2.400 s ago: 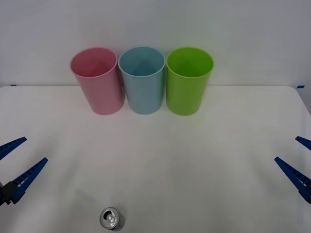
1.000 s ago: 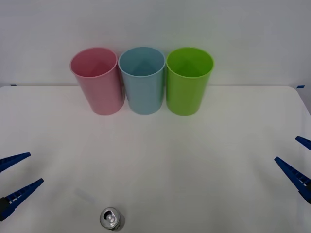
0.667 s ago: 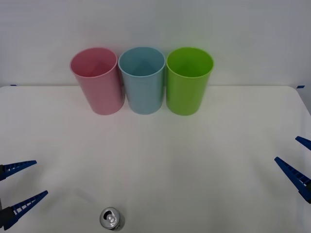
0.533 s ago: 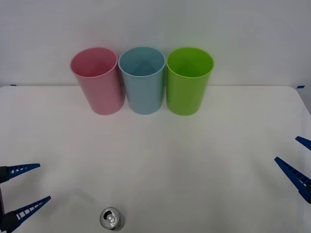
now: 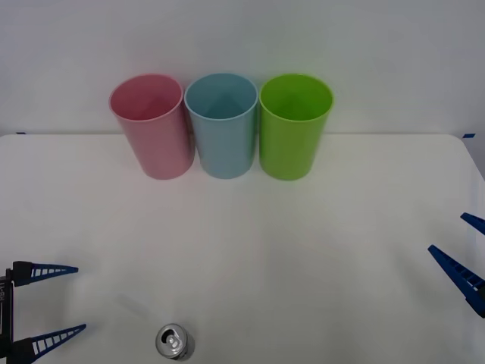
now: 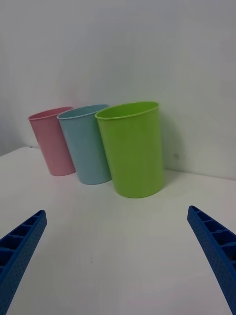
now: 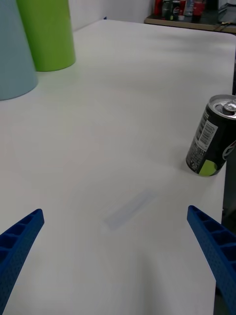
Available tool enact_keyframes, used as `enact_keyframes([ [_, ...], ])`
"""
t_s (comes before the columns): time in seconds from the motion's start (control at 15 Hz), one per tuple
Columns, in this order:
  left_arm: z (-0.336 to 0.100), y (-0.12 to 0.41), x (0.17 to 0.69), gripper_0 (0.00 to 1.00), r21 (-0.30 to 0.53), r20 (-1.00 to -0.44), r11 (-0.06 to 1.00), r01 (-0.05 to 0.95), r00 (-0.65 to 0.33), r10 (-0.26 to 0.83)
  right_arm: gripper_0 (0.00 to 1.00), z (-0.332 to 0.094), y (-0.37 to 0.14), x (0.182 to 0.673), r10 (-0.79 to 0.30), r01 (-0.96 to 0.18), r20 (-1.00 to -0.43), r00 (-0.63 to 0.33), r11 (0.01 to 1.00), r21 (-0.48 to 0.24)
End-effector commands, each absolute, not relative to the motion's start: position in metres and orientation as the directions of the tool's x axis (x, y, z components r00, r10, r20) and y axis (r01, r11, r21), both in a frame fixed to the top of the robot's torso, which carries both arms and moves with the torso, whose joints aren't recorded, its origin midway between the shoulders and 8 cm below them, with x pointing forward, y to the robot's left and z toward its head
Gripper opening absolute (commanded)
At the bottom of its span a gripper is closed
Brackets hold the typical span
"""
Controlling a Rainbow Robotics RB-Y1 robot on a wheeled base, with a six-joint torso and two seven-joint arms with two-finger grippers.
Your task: Grasp the object on the table and drop it into the matching bin: aluminum can to the light blue bin, PET bottle to the pink bin.
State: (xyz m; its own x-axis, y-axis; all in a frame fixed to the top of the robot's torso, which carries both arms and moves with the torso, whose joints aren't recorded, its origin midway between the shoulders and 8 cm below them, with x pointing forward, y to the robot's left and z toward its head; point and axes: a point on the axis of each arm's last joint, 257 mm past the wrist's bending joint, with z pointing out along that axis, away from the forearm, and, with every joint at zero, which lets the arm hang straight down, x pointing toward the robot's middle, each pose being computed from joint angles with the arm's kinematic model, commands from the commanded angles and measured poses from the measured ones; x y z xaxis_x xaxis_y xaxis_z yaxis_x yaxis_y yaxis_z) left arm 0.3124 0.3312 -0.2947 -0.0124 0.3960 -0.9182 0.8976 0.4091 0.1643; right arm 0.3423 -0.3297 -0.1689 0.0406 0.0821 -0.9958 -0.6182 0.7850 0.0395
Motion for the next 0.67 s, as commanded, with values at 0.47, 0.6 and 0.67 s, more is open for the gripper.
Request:
enact_keyframes([
  [0.47,-0.333,0.279,0.297,1.00,-0.021,-0.944,0.312,0.950,-0.122,0.307,1.00,-0.169,-0.330,0.342,0.082,-0.618,-0.996,0.041,0.785,0.039],
  [0.6,-0.336,0.265,0.292,1.00,-0.040,-0.948,0.282,0.959,-0.125,0.292,1.00,-0.169,-0.330,0.342,0.082,-0.618,-0.996,0.041,0.785,0.039],
  [0.67,-0.337,0.258,0.291,1.00,-0.042,-0.951,0.271,0.962,-0.121,0.283,1.00,-0.169,-0.330,0.342,0.082,-0.618,-0.996,0.041,0.785,0.039],
])
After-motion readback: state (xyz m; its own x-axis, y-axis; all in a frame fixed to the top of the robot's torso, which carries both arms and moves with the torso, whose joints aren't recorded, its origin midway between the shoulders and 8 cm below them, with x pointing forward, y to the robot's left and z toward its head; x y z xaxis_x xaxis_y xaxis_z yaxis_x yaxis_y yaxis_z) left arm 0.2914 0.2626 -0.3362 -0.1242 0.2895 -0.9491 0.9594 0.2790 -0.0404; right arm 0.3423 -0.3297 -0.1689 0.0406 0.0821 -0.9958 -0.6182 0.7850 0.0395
